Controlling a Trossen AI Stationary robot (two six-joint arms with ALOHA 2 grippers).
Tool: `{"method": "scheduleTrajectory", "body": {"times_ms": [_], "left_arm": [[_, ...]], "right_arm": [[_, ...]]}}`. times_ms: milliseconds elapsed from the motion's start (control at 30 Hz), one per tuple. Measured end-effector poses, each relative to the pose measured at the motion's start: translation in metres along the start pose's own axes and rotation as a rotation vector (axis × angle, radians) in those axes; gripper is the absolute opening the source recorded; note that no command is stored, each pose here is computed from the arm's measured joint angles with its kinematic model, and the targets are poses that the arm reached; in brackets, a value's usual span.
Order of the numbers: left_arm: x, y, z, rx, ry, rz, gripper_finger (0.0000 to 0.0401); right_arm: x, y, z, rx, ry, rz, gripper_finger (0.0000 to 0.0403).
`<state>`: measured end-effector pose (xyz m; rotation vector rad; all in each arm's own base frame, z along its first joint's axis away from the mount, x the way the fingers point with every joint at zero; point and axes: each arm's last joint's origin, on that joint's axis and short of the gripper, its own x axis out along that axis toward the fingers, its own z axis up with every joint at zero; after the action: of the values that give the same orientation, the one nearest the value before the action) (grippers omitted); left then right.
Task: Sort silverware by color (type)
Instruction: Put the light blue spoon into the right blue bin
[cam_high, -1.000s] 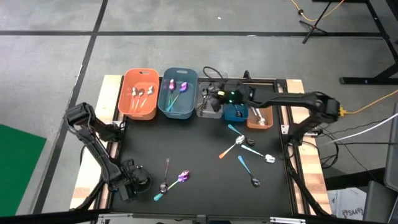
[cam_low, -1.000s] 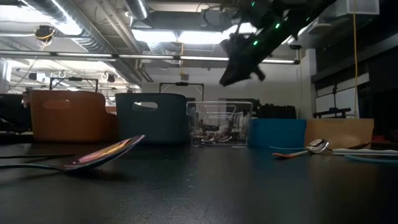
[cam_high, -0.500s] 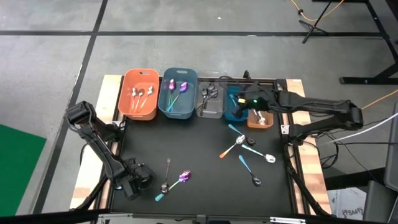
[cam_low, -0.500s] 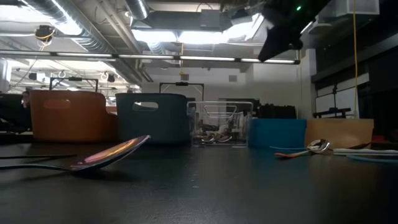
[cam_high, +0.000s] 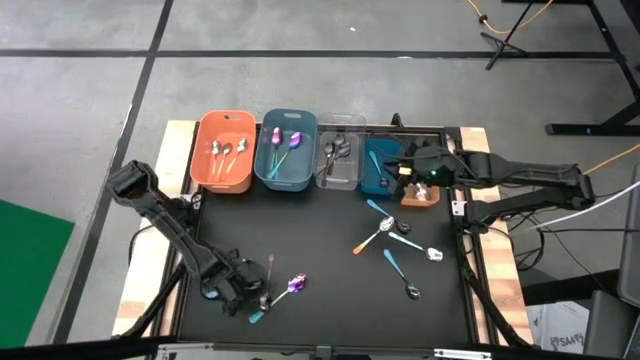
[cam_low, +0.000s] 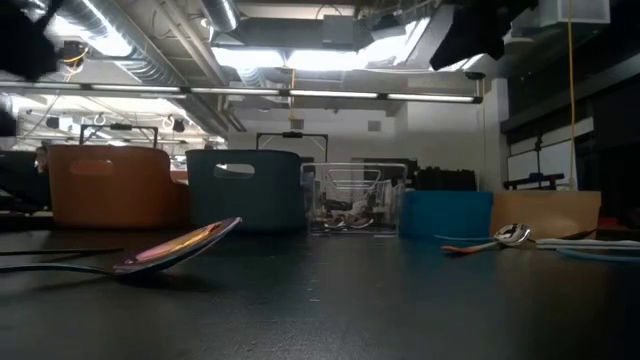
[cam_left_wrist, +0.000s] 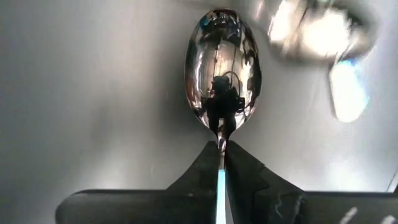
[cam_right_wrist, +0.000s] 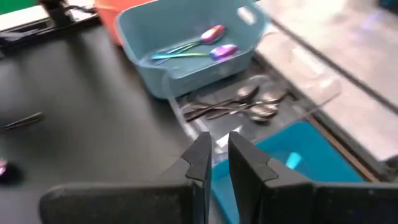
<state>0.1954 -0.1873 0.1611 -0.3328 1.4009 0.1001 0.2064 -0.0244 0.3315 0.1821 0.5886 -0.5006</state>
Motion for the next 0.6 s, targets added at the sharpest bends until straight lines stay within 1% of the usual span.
{"method": "scheduleTrajectory", "body": {"times_ms": [100, 233, 300, 367, 500, 600], "left_arm": [[-0.007, 0.001, 0.018, 0.075, -0.073, 0.009, 0.0006], [-0.020, 0.003, 0.045, 0.213, -0.205, 0.070, 0.0006], [-0.027, 0.006, 0.059, 0.306, -0.276, 0.133, 0.0006], [-0.034, 0.009, 0.072, 0.411, -0.344, 0.214, 0.0006], [-0.047, 0.016, 0.095, 0.617, -0.447, 0.395, 0.0006], [-0.055, 0.018, 0.112, 0.757, -0.519, 0.505, 0.0006]], "right_arm": [[0.003, 0.003, -0.001, -0.002, 0.030, 0.070, 0.0046], [0.008, 0.008, -0.002, -0.003, 0.066, 0.165, 0.0046], [0.013, 0.010, -0.002, 0.005, 0.087, 0.186, 0.0046], [0.016, 0.013, -0.003, 0.054, 0.107, 0.212, 0.0046], [0.027, 0.016, -0.005, 0.151, 0.151, 0.204, 0.0046], [0.038, 0.020, -0.005, 0.212, 0.173, 0.202, 0.0046]]}}
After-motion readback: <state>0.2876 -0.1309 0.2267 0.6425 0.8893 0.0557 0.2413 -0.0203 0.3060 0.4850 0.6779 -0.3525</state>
